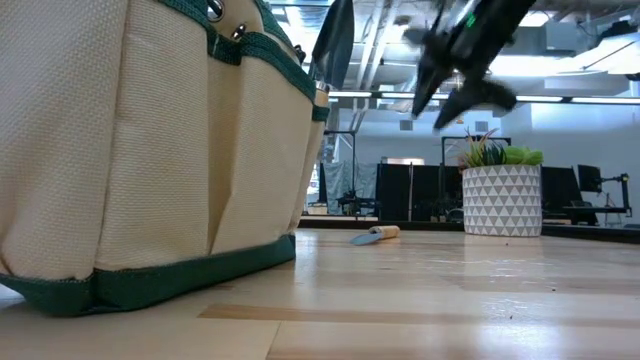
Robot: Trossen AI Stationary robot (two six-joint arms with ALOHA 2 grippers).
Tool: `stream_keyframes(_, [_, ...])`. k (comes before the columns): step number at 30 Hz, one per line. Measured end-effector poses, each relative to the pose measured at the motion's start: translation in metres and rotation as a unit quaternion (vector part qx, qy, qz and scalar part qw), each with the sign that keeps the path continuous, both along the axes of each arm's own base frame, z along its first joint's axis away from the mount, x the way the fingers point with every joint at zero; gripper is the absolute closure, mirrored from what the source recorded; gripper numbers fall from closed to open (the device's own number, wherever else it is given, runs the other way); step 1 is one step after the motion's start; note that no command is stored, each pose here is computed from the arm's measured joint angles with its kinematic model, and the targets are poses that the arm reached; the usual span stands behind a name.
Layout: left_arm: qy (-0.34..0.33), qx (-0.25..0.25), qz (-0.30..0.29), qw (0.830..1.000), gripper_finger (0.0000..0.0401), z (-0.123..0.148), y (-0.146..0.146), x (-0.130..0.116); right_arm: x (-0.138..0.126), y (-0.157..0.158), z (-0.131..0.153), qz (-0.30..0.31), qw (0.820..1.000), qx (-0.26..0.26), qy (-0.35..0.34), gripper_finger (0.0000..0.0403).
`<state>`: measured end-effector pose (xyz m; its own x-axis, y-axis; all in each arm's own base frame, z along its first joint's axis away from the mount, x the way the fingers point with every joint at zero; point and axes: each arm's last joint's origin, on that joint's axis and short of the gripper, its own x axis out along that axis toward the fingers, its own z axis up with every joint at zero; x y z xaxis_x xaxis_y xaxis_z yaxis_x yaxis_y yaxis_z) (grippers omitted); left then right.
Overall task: Pick & Place Garden tools in Gardening bag
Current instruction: Put the brown trowel into the gardening bag
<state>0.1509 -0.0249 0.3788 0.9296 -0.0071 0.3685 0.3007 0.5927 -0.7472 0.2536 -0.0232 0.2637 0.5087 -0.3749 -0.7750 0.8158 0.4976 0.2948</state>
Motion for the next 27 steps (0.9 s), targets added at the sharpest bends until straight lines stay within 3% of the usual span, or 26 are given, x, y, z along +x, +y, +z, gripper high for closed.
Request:
stream_keyframes(3, [-0.001, 0.005, -0.013, 1.0, 0.0183, 0.0, -0.001, 0.0, 0.016, -0.013, -0.024, -0.01, 0.998, 0.058, 0.029, 0.0195])
stream_keyframes(11, [-0.002, 0.009, -0.024, 1.0, 0.0183, 0.0, -0.001, 0.0, 0.055, -0.033, -0.078, -0.013, 0.986, 0.164, 0.028, 0.0195])
stream_keyframes(18, [-0.002, 0.01, -0.024, 1.0, 0.0183, 0.0, -0.001, 0.0, 0.069, -0.045, -0.098, -0.018, 0.979, 0.189, 0.067, 0.0203])
stream_keyframes(27, [0.033, 0.016, -0.024, 0.999, 0.0183, -0.006, -0.002, 0.002, 0.077, -0.049, -0.093, -0.011, 0.977, 0.193, 0.089, 0.0208])
